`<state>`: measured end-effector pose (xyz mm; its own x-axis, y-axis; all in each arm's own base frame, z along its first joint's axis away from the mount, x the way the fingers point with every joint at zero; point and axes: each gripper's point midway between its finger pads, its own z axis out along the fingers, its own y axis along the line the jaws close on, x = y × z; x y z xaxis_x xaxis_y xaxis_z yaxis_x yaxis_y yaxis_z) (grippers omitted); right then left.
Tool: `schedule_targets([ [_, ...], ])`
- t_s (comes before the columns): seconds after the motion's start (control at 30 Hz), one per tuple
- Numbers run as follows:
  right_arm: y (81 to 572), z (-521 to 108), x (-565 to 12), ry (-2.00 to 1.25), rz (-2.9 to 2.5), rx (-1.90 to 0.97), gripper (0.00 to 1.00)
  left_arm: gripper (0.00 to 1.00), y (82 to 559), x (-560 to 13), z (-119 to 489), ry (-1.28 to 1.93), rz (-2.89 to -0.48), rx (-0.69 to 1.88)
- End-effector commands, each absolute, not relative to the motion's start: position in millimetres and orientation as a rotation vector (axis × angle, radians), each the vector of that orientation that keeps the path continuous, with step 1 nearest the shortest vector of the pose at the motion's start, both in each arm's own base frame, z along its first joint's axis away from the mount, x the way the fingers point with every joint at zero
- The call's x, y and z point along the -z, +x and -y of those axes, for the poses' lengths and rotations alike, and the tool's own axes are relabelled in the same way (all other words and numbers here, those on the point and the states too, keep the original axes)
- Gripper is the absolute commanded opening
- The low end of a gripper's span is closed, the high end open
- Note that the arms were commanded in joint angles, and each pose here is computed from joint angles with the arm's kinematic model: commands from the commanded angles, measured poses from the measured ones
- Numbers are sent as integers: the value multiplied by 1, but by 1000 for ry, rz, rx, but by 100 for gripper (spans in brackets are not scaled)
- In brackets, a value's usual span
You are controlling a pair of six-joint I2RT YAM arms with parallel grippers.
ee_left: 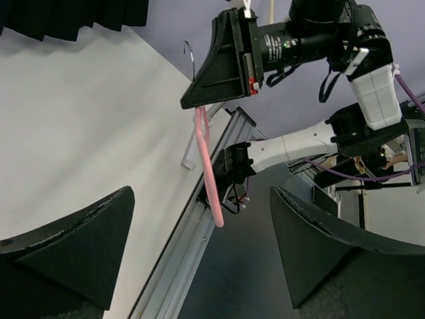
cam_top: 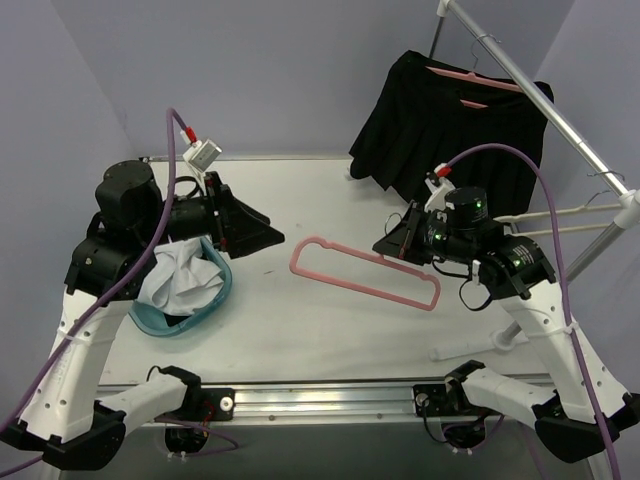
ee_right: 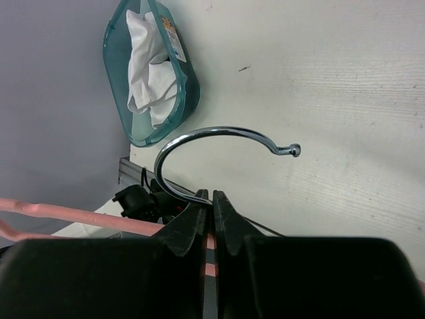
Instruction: Remove the skirt from the hanger
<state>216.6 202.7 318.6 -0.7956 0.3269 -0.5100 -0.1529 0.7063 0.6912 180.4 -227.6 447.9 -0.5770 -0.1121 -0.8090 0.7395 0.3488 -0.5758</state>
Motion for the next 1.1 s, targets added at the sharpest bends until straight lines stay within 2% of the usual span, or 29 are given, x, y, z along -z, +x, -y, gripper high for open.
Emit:
schedule_targets([
  [0.0, 216, -210, -332, 147, -2225, -1057, 0, 91, 161, -443, 231, 629, -1803, 1366],
  [0.4, 217, -221, -338, 136, -2213, -1084, 0, 90, 148, -412, 256, 642, -1904, 1338],
  [0.6, 215, -222, -346, 116, -2191, -1100, 0, 77, 167, -412, 258, 596, -1952, 1255],
  [0.73, 211, -217, -354, 117, -2169, -1097, 0, 61, 173, -413, 265, 609, -1971, 1269],
  [0.83, 207, -214, -360, 107, -2156, -1096, 0, 37, 177, -406, 269, 607, -2012, 1274],
  [0.87, 205, -213, -364, 103, -2152, -1098, 0, 20, 177, -407, 270, 611, -2010, 1278],
  [0.9, 203, -213, -368, 95, -2145, -1101, 0, 11, 179, -408, 271, 612, -2008, 1278],
  [0.93, 201, -212, -371, 87, -2136, -1106, 0, 3, 179, -409, 271, 610, -2008, 1275],
  [0.97, 200, -210, -378, 81, -2124, -1105, 0, 2, 180, -409, 271, 616, -2004, 1268],
  [1.0, 198, -208, -382, 72, -2113, -1100, 3, 2, 180, -411, 270, 620, -2001, 1262],
  [1.07, 194, -205, -386, 52, -2107, -1090, 31, 2, 183, -410, 269, 625, -2002, 1240],
])
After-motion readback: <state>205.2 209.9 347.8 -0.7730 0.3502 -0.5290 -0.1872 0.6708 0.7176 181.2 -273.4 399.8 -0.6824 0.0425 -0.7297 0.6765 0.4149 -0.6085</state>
